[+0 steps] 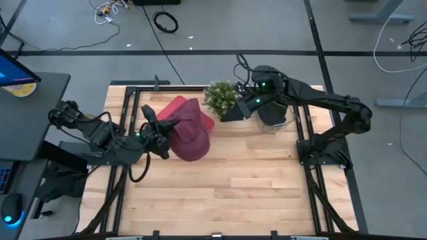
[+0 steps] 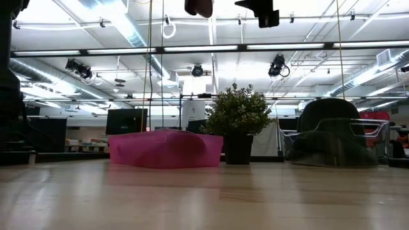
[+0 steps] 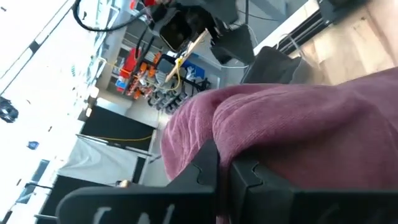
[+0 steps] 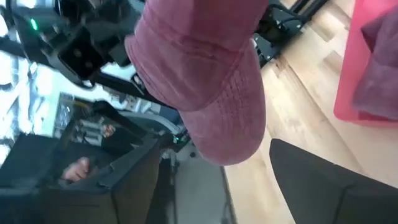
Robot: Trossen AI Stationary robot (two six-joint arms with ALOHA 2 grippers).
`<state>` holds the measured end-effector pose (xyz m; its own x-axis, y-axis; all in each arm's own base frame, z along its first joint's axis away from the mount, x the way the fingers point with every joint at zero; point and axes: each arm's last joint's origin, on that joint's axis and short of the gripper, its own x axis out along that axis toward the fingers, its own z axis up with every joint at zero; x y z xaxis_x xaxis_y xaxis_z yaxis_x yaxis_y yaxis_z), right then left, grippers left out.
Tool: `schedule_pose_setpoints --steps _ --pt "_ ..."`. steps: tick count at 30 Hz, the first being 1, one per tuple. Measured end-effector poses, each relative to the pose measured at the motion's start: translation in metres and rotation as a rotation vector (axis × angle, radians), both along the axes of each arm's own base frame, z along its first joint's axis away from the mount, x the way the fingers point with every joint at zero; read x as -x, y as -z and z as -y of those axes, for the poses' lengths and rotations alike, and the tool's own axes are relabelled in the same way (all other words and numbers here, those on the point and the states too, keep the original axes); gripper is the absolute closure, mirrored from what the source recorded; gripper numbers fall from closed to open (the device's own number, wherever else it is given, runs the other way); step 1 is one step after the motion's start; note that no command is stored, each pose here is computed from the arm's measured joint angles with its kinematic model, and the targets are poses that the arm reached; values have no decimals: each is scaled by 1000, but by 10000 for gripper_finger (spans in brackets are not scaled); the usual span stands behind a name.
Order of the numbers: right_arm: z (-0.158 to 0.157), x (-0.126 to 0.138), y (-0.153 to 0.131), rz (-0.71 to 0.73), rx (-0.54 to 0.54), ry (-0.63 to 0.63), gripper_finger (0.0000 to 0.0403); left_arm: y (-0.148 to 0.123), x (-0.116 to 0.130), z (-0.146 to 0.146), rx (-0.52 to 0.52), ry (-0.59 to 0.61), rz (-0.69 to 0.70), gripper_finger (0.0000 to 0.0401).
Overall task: Pick & Place hat
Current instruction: Put the red cap into the red bin
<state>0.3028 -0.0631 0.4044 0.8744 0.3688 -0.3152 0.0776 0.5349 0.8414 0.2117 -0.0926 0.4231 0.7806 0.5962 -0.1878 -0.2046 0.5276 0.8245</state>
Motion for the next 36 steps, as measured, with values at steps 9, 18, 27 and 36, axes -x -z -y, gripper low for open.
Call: schedule_pose_setpoints --steps 9,18,27,36 --pt "4 -3 -9 173 187 -57 120 -7 -6 7 -14 227 -29 397" --pt "7 3 -22 366 388 -152 133 -8 -10 6 46 355 -24 397" --pt "6 5 -23 363 381 -163 134 -9 -15 1 96 402 -6 397" --pt "6 5 -22 343 349 -154 135 -5 -14 -3 92 324 -22 397"
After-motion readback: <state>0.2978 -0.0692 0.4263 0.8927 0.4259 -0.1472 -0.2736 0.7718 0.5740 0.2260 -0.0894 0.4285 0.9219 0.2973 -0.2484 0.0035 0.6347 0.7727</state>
